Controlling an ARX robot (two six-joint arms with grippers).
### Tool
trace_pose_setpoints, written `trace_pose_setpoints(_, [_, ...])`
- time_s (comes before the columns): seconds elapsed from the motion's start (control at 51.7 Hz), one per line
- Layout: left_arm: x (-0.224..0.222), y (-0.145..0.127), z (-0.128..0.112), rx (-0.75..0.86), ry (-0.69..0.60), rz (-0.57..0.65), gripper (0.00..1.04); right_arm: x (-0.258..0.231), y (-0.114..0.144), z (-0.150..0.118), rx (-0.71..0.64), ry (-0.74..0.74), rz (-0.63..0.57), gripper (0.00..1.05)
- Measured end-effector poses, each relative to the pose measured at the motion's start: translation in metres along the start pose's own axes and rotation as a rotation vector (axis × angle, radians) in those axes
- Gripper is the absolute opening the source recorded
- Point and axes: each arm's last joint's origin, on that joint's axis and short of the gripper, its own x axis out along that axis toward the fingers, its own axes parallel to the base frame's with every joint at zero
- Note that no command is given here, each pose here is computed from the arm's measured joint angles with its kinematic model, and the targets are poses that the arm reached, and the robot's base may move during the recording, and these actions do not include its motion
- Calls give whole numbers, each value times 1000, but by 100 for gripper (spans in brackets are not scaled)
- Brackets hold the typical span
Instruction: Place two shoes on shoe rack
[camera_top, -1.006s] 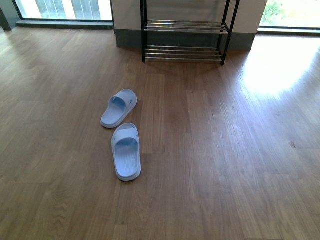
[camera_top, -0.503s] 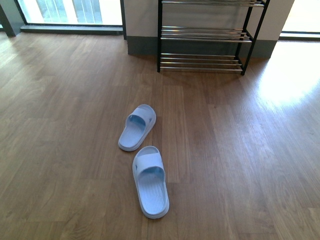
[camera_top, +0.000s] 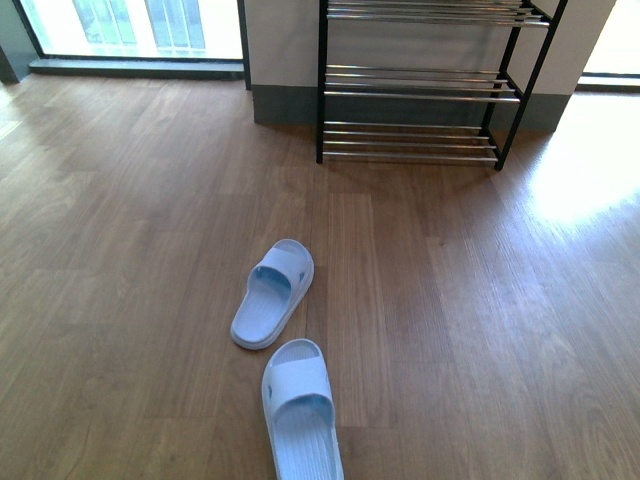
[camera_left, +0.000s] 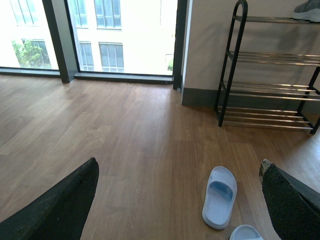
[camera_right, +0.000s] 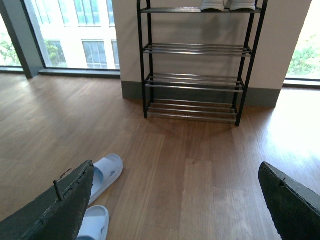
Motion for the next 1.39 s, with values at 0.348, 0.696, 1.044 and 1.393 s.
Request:
trace_pose_setpoints(0.348, [0,0,0,0,0,0,95,0,0,0,0,0,0,96])
trace_pose_setpoints(0.696, [0,0,0,0,0,-1,95,0,0,0,0,0,-2,96])
trace_pose_setpoints(1.044, [0,0,0,0,0,2,95,0,0,0,0,2,1,96])
trace_pose_setpoints(1.393, [0,0,0,0,0,0,95,6,0,-9,-78,130,-3,96])
